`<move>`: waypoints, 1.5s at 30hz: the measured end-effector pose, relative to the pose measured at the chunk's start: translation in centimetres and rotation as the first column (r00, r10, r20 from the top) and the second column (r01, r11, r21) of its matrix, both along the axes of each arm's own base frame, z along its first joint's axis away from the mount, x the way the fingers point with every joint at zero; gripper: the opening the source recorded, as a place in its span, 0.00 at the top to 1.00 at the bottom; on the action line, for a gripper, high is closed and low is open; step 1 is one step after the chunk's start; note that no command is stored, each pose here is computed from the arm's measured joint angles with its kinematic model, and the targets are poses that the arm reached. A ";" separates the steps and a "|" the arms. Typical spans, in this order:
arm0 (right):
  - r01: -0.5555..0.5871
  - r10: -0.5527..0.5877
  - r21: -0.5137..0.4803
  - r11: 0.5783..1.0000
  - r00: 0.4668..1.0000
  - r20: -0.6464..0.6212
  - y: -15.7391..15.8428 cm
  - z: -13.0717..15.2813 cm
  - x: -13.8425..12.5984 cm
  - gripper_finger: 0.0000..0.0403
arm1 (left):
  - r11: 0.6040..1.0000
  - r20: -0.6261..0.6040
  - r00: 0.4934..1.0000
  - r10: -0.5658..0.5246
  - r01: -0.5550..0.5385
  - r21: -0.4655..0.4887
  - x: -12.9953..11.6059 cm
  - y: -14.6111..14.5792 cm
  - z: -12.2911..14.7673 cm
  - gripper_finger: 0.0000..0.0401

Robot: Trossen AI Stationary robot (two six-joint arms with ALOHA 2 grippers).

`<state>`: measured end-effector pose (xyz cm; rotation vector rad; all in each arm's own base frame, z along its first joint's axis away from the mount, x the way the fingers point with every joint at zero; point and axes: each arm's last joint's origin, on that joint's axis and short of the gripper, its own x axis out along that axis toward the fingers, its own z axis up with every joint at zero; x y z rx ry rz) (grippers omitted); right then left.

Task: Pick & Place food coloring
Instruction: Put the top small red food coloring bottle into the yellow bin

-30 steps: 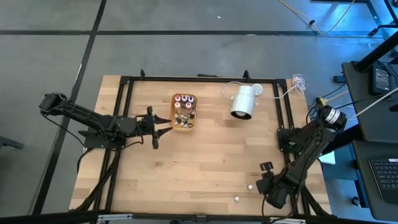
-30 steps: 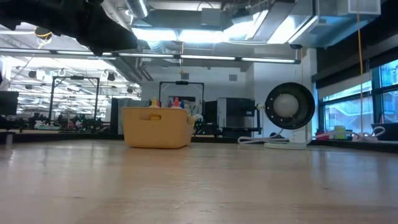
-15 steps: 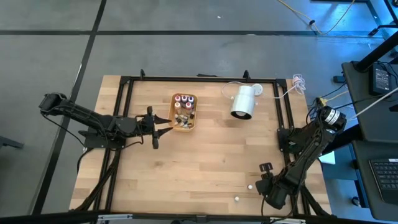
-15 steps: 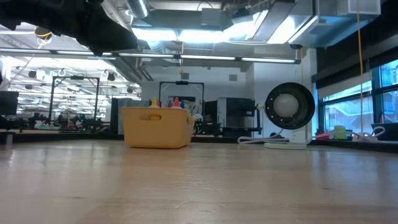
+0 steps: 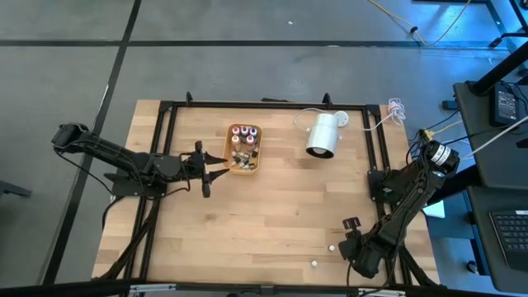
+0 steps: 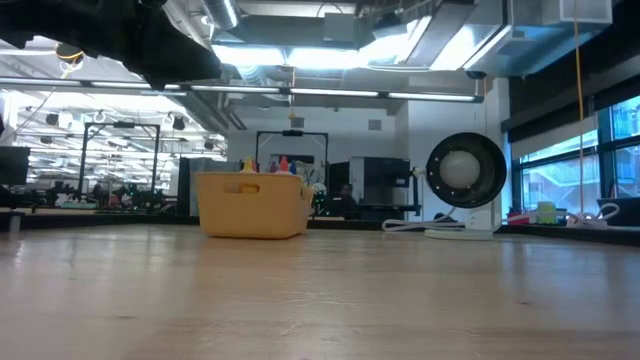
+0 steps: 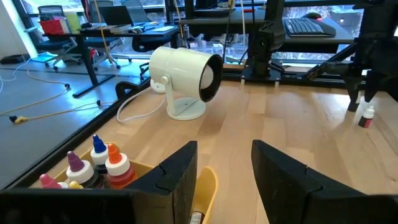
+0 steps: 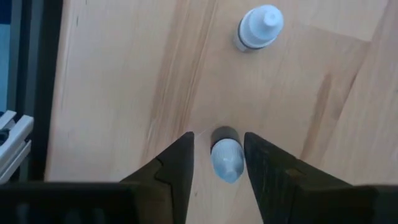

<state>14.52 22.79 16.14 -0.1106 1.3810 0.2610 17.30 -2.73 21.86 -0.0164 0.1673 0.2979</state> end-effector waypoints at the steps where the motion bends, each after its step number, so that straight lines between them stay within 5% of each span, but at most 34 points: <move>1: -0.008 0.008 -0.002 1.000 1.000 0.001 0.0 0.0 0.0 0.65 | 1.000 0.000 1.000 0.000 0.000 0.000 0.0 0.0 0.0 0.63; 14: -0.032 0.030 -0.071 0.997 0.999 -0.032 0.1 -1.4 0.1 0.65 | 1.000 0.000 1.000 0.000 0.000 0.000 0.0 0.0 0.0 0.63; 23: -0.037 0.035 -0.062 0.997 0.998 -0.047 0.1 -1.4 0.0 0.81 | 1.000 0.000 1.000 0.000 0.000 0.000 0.0 0.0 0.0 0.63; 28: 0.083 -0.095 -0.125 0.989 0.992 -0.086 -0.5 -0.8 0.2 0.81 | 1.000 0.000 1.000 0.000 0.000 0.000 0.0 0.0 0.0 0.63; 35: 0.294 -0.334 -0.313 0.903 0.939 -0.081 -3.2 2.8 3.2 0.81 | 1.000 0.000 1.000 0.000 0.000 0.000 0.0 0.0 0.0 0.63; 40: 0.308 -0.292 -0.391 0.868 0.951 0.099 -5.9 5.8 7.5 0.81 | 1.000 0.000 1.000 0.000 0.000 0.000 0.0 0.0 0.0 0.63; 45: 0.323 -0.260 -0.320 0.890 0.939 0.226 -9.9 8.8 13.2 0.81 | 1.000 0.001 1.000 -0.001 0.001 -0.003 0.0 0.0 0.0 0.63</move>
